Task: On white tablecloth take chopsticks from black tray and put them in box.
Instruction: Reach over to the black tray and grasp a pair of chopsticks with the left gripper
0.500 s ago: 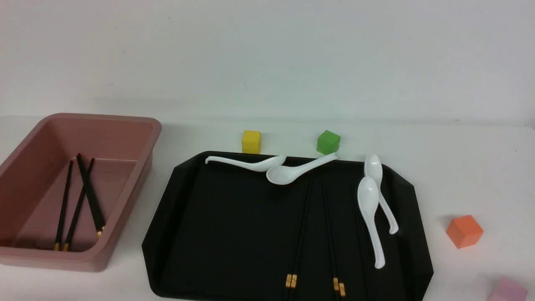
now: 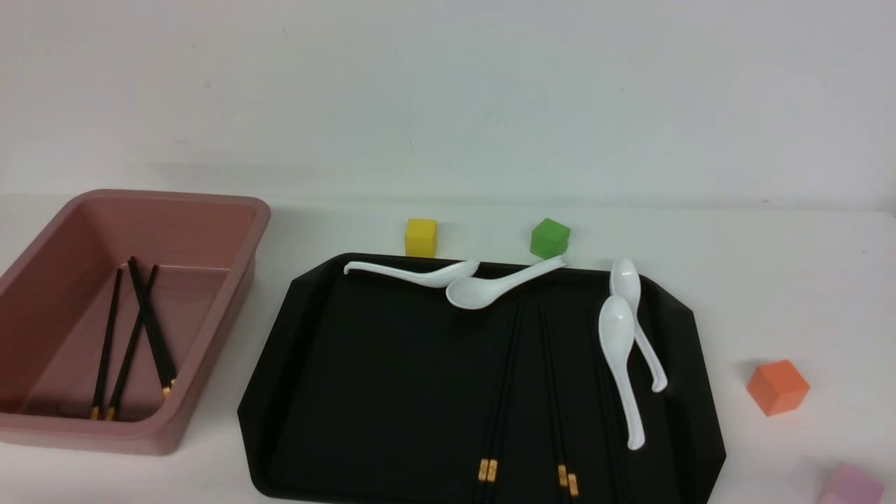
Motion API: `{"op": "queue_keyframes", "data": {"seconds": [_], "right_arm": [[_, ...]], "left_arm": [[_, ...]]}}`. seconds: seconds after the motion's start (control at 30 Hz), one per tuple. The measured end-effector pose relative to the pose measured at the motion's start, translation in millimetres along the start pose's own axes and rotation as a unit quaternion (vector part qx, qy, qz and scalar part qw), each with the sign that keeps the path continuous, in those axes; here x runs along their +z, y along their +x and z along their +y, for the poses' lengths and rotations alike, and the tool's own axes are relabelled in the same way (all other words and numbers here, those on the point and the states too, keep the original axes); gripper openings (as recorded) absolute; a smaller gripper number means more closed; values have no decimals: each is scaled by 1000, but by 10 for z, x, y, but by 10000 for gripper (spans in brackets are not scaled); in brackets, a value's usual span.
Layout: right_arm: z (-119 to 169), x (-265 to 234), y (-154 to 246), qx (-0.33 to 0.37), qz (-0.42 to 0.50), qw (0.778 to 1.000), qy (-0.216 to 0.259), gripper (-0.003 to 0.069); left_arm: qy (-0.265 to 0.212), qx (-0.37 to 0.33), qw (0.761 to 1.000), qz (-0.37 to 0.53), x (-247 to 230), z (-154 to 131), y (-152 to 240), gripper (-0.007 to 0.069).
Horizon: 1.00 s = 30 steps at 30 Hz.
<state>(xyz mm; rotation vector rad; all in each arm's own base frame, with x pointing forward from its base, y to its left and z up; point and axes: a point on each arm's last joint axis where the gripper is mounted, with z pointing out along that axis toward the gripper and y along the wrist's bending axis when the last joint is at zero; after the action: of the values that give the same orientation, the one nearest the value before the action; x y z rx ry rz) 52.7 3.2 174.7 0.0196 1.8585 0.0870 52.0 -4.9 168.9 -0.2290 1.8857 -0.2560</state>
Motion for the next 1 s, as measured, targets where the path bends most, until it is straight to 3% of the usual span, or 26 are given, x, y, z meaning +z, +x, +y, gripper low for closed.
{"op": "queue_keyframes", "data": {"seconds": [0.53,0.67,0.87,1.0], "right_arm": [[0,0,0,0,0,1000,0,242],[0,0,0,0,0,1000,0,242],[0,0,0,0,0,1000,0,242],[0,0,0,0,0,1000,0,242]], "left_arm": [[8,-8,1000,-27,-1,-14,-50,131],[40,-136,990,-21,-4,-67,-48,133],[109,-412,905,7,-22,-184,-69,135],[130,-480,868,13,-31,-216,-93,139]]}}
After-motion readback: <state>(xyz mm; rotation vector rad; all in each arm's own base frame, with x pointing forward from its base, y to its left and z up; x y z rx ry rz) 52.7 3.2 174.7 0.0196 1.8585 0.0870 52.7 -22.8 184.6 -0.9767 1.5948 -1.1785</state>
